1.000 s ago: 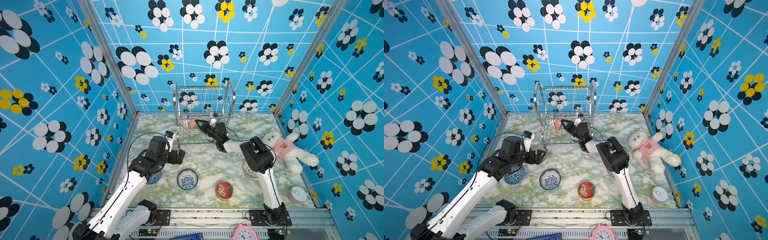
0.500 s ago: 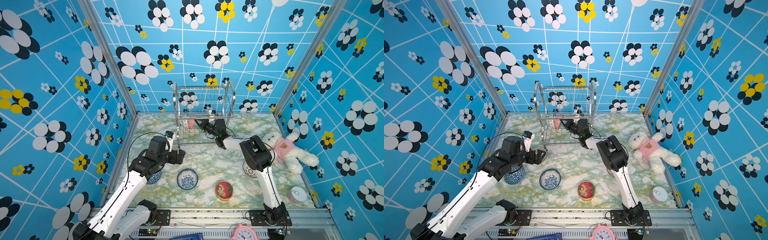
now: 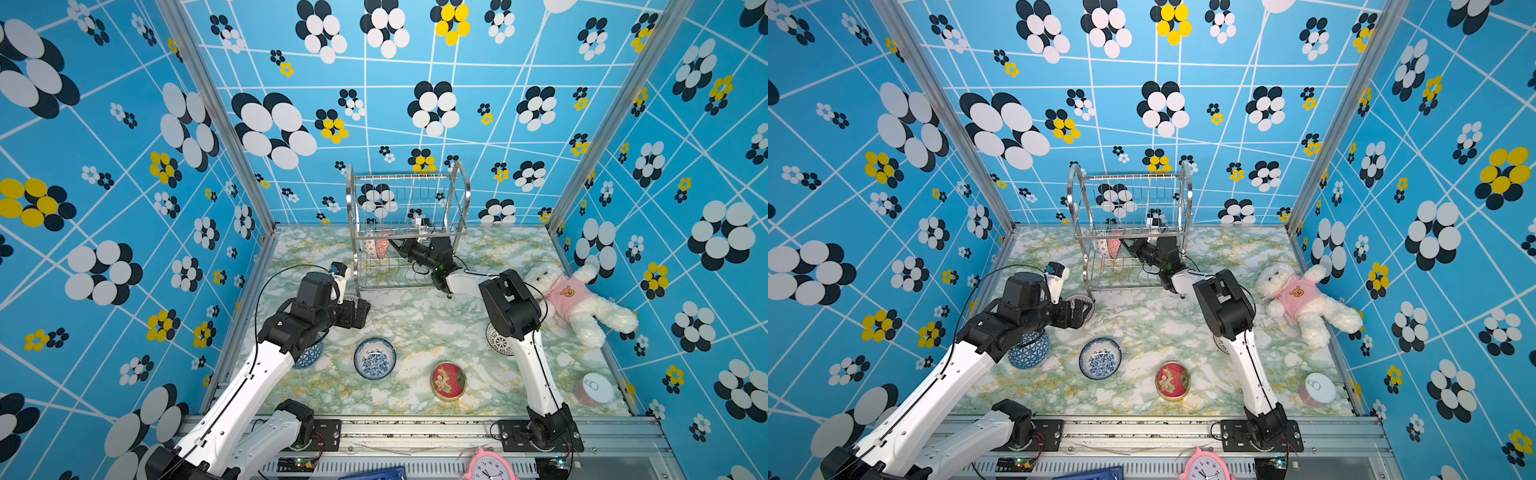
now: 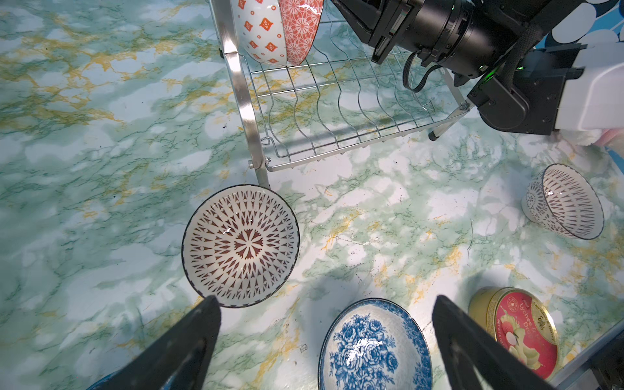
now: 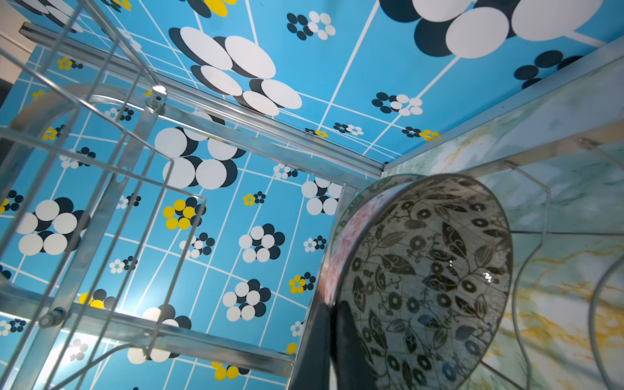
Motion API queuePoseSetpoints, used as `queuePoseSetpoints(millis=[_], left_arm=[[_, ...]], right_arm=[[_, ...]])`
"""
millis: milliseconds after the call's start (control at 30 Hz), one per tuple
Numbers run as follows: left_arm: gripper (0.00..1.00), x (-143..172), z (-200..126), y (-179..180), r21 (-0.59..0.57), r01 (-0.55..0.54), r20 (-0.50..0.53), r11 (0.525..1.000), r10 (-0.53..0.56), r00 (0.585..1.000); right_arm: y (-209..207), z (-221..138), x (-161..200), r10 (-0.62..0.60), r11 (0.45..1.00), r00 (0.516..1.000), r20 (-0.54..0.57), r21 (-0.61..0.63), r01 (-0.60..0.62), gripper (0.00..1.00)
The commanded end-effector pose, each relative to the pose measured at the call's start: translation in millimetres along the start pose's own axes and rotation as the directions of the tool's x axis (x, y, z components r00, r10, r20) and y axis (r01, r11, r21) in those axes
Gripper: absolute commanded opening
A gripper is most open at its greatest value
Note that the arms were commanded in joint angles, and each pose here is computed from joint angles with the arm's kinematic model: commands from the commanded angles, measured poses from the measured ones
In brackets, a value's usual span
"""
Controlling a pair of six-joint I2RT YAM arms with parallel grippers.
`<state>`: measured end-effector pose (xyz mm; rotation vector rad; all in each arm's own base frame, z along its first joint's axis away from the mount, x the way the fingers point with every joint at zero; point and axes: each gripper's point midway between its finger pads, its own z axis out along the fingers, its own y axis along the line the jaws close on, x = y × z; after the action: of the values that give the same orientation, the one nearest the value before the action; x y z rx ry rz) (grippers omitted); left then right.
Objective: Load bowls into a dish rack
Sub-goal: Place the bowl in the dish rack.
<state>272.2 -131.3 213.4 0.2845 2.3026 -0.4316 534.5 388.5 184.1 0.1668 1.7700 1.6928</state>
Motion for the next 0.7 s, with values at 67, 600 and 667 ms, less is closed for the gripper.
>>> queuePoseSetpoints(millis=[67,600,667], left_arm=[[0.99,3.5,2.6,-3.0,0.013,-0.018,-0.014,1.000,0.018,1.000],[0.99,2.6,2.6,-3.3,0.014,-0.018,-0.011,1.000,0.018,1.000],[0.99,3.6,3.1,-3.1,0.014,-0.017,-0.015,1.000,0.017,1.000]], right_arm=[[11.7,6.0,4.7,-0.009,0.998,0.999,-0.053,-0.060,0.006,0.00],[9.7,4.4,3.9,-0.032,0.999,0.998,-0.051,-0.030,0.030,0.00],[9.7,3.9,3.2,-0.033,0.999,0.998,-0.049,-0.028,0.032,0.00]])
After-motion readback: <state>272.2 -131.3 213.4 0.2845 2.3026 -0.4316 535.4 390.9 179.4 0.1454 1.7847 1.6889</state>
